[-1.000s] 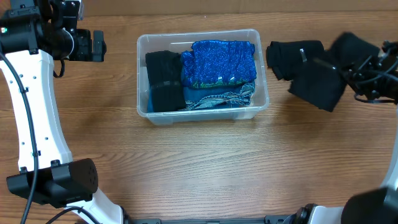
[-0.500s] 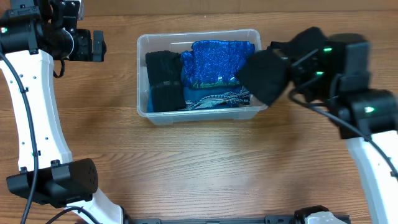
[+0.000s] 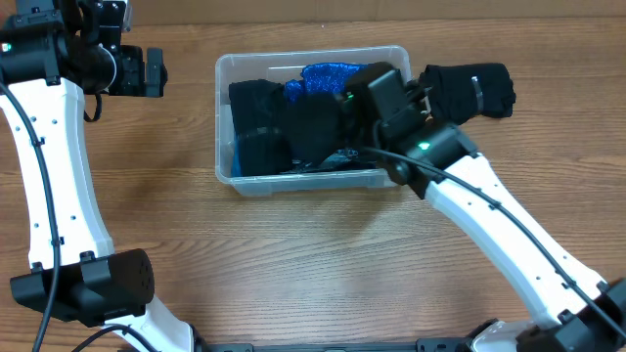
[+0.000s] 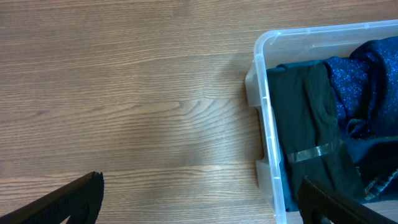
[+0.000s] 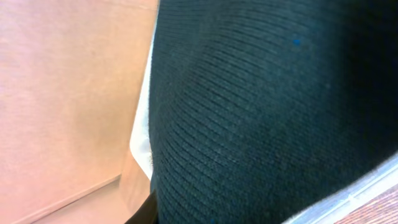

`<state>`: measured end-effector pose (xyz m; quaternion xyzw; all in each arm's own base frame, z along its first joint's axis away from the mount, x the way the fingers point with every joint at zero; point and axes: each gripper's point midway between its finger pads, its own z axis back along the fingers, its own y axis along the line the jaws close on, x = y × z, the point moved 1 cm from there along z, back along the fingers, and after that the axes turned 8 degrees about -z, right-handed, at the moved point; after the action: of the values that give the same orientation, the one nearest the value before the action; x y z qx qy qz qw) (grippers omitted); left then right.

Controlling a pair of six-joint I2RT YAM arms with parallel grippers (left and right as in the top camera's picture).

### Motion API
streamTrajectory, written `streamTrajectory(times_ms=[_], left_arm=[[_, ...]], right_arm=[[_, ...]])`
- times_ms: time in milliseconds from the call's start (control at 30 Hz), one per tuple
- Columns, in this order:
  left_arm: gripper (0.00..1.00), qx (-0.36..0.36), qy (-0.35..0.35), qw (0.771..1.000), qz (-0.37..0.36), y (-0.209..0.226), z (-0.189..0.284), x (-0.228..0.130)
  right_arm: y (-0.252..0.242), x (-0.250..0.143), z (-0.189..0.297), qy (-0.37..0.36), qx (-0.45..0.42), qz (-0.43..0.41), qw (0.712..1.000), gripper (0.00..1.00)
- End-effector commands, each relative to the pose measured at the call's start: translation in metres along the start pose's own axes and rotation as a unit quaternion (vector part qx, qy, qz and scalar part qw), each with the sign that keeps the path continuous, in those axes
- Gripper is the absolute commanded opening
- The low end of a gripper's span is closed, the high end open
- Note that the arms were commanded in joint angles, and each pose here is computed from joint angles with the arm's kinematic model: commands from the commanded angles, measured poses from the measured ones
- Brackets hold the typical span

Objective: Pack container
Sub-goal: 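Lower the black garment into the bin's right side and release it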

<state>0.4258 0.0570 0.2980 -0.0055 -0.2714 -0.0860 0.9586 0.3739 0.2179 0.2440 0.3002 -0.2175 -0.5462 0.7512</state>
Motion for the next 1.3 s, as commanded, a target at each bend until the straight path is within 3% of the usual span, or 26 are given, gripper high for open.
streamTrajectory(times_ms=[0,567,667,833,1000,1100,1267], left_arm=[[1.00,0.000,-0.001,1.000,0.006,0.000,-0.003,0.002],[1.00,0.000,-0.001,1.000,0.006,0.000,-0.003,0.002],[1.00,0.000,-0.001,1.000,0.006,0.000,-0.003,0.002],[1.00,0.000,-0.001,1.000,0.006,0.000,-0.003,0.002],[1.00,0.000,-0.001,1.000,0.006,0.000,-0.003,0.002],[1.00,0.000,-0.001,1.000,0.006,0.000,-0.003,0.002],[1.00,-0.001,-0.001,1.000,0.006,0.000,-0.003,0.002]], right_arm=[[0.017,0.005,0.005,-0.032,0.031,-0.019,0.999,0.04],[-0.009,-0.002,-0.045,-0.060,-0.024,0.005,0.998,0.04],[-0.016,-0.004,-0.045,-0.055,-0.039,0.008,0.998,0.18],[-0.024,-0.005,-0.044,-0.050,-0.057,0.012,0.997,0.32],[-0.032,-0.008,-0.044,-0.038,-0.074,0.014,0.996,0.64],[-0.036,-0.010,-0.043,-0.030,-0.084,0.026,0.996,0.70],[-0.049,-0.013,-0.041,-0.014,-0.113,0.053,0.992,0.71]])
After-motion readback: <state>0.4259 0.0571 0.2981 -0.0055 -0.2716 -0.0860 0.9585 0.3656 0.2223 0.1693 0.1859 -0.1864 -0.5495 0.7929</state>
